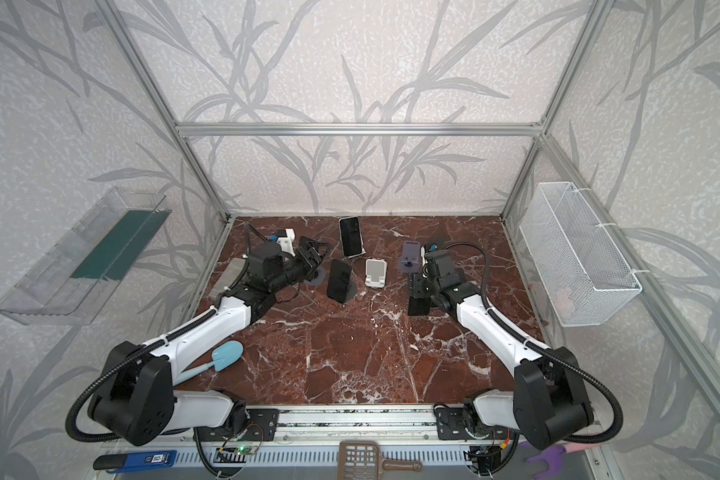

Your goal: Remove the phone from the phone stand

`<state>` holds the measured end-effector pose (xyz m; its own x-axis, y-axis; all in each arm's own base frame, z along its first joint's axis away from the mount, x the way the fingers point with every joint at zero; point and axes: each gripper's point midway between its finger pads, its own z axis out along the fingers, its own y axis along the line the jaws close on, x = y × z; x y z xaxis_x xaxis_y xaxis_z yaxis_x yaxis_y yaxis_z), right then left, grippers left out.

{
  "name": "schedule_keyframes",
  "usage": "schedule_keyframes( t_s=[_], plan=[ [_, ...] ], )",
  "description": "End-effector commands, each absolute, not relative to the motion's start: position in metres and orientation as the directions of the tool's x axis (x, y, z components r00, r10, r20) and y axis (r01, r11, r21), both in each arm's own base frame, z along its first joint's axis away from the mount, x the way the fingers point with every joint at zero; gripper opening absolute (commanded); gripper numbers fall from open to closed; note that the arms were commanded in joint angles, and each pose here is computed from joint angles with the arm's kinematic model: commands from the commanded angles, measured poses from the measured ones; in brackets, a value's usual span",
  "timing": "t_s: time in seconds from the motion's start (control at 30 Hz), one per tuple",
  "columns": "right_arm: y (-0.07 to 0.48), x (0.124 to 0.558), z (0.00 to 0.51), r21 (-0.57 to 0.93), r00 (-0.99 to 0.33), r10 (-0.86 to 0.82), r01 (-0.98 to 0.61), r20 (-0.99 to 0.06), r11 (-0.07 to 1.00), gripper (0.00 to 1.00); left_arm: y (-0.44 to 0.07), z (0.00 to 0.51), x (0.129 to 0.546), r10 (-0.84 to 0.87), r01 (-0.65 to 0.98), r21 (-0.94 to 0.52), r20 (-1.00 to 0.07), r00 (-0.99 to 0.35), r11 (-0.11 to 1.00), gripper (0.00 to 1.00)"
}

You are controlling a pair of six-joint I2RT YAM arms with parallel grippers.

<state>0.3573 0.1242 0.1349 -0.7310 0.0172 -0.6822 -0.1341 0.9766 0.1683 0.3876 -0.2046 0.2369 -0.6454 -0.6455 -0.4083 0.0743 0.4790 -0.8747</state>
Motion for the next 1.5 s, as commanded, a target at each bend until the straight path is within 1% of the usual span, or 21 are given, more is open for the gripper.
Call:
schedule_keyframes(
  t_s=[0.0,0.43,0.57,0.83,0.93,1.13,1.3,1.47],
  plan=[
    [0.13,0.367,0.147,0.162,-0.714,-0.009,-0.171,-0.7,0.972,0.64,-0.208,0.254,0.389,-0.641,0.12,-0.872,-0.435,-0.632,0.474,0.73],
    [0.153,0.374,0.119,0.192,-0.813,-0.104,-0.256,-0.573,0.947,0.65,-0.208,0.264,0.387,-0.651,0.141,-0.881,-0.433,-0.624,0.451,0.73],
    [0.154,0.376,0.105,0.194,-0.838,-0.116,-0.255,-0.532,0.947,0.64,-0.207,0.267,0.385,-0.656,0.148,-0.883,-0.433,-0.618,0.444,0.73],
    [0.161,0.392,0.087,0.205,-0.856,-0.111,-0.244,-0.506,0.948,0.65,-0.209,0.263,0.387,-0.656,0.144,-0.886,-0.427,-0.622,0.441,0.73],
    [0.163,0.396,0.071,0.211,-0.874,-0.109,-0.233,-0.473,0.949,0.65,-0.208,0.26,0.388,-0.656,0.138,-0.885,-0.428,-0.622,0.445,0.73],
    [0.167,0.403,0.057,0.222,-0.883,-0.093,-0.216,-0.46,0.951,0.65,-0.207,0.265,0.387,-0.65,0.151,-0.877,-0.444,-0.616,0.456,0.73],
    [0.163,0.411,0.049,0.206,-0.884,-0.056,-0.169,-0.465,0.964,0.65,-0.209,0.268,0.386,-0.65,0.159,-0.884,-0.436,-0.622,0.44,0.73],
    [0.165,0.42,0.04,0.165,-0.88,-0.057,-0.151,-0.471,0.975,0.65,-0.209,0.268,0.386,-0.651,0.155,-0.885,-0.432,-0.624,0.439,0.73]
  ],
)
